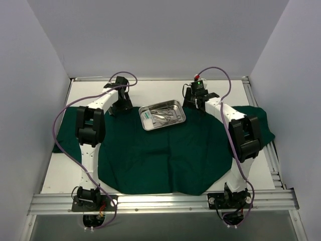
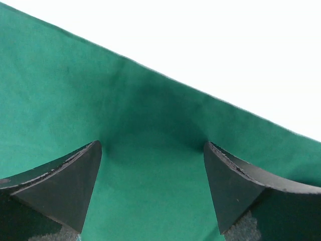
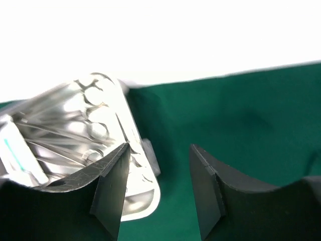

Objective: Open and lay out the surgical kit

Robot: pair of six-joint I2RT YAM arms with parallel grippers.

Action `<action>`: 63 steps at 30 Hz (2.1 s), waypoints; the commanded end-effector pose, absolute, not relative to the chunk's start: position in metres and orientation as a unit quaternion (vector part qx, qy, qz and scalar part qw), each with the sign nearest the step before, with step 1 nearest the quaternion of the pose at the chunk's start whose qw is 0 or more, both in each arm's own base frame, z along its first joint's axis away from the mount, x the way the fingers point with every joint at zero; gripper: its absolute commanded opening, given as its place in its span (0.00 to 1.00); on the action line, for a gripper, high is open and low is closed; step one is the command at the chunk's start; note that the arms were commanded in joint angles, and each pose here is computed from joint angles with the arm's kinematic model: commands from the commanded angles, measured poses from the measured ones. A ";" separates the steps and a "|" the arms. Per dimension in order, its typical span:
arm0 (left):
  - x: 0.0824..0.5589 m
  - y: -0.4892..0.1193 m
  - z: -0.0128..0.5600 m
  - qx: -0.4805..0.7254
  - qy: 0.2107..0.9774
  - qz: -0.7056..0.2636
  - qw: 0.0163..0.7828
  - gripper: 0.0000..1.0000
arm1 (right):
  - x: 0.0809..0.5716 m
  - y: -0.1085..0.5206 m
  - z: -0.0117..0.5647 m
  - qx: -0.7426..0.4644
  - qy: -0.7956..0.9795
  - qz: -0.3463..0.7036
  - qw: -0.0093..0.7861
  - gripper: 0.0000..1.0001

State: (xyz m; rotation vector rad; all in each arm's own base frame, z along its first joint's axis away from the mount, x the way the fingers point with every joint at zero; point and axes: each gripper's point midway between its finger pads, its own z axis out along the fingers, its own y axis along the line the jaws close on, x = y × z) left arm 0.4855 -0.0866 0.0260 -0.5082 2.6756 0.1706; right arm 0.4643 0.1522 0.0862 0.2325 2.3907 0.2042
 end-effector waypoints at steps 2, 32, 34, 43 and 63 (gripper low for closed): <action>0.495 -0.071 0.020 -0.193 0.956 0.083 0.202 0.92 | 0.477 0.165 0.088 0.080 0.925 0.086 0.361 0.46; 0.480 -0.049 0.002 -0.231 0.954 0.081 0.174 0.91 | 0.440 0.178 0.048 0.060 0.950 0.070 0.297 0.01; 0.480 -0.047 0.003 -0.233 0.953 0.081 0.174 0.91 | 0.438 0.177 0.052 0.057 0.950 0.068 0.300 0.00; 0.480 -0.039 0.006 -0.244 0.951 0.078 0.175 0.91 | 0.419 0.169 0.060 0.012 0.953 0.053 0.298 0.00; 0.482 -0.037 0.037 -0.258 0.944 0.059 0.195 0.91 | 0.399 0.173 0.089 -0.013 0.950 0.084 0.299 0.19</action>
